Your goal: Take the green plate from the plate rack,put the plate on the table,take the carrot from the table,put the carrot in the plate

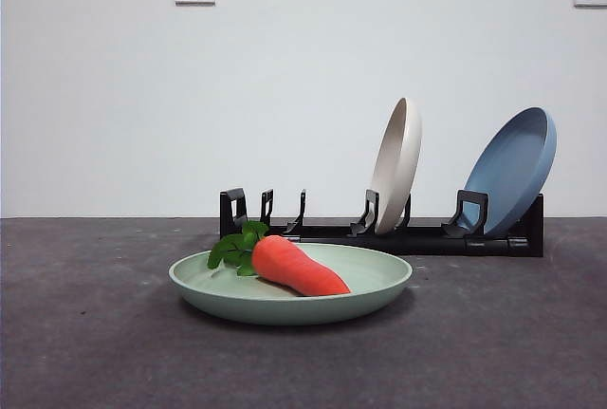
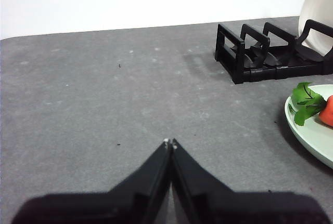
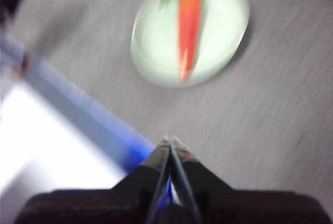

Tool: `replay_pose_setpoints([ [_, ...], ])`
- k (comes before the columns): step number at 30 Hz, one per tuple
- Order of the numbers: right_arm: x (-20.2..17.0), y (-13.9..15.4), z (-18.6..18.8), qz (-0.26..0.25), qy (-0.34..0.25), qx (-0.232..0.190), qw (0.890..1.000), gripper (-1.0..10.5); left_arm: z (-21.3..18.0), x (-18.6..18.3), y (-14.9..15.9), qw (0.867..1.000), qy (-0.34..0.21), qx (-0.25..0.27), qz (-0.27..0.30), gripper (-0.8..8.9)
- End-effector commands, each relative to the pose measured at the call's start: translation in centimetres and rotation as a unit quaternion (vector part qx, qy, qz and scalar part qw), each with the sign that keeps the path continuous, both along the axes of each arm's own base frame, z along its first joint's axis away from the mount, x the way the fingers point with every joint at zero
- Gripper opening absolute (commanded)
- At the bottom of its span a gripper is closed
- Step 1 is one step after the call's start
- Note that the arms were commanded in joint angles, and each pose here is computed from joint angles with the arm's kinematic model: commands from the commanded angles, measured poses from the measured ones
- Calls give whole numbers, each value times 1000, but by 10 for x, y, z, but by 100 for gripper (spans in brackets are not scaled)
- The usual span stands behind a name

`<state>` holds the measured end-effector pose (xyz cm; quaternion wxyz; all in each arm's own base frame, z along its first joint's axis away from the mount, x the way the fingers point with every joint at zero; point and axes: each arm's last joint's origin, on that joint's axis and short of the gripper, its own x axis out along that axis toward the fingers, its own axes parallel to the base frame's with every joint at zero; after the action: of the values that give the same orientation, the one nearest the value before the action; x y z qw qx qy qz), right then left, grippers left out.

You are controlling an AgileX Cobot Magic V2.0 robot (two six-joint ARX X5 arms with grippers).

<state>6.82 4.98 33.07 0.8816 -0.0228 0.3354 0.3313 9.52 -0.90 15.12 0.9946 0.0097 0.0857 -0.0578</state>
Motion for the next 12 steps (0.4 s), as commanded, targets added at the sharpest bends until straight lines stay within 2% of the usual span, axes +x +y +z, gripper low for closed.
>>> replay_pose_setpoints([
  [1,4,-10,2,-50,-84,27,995,1,-4,1,0,1000,3,-2,2,-3],
  [5,4,-26,-12,-148,-161,49,975,1,-4,1,0,1000,3,-2,2,-3],
  [7,4,-32,-24,-181,-194,55,963,1,-4,1,0,1000,3,-2,2,-3],
  [12,9,-38,-65,-221,-260,72,937,1,-4,1,0,1000,3,-2,2,-3],
])
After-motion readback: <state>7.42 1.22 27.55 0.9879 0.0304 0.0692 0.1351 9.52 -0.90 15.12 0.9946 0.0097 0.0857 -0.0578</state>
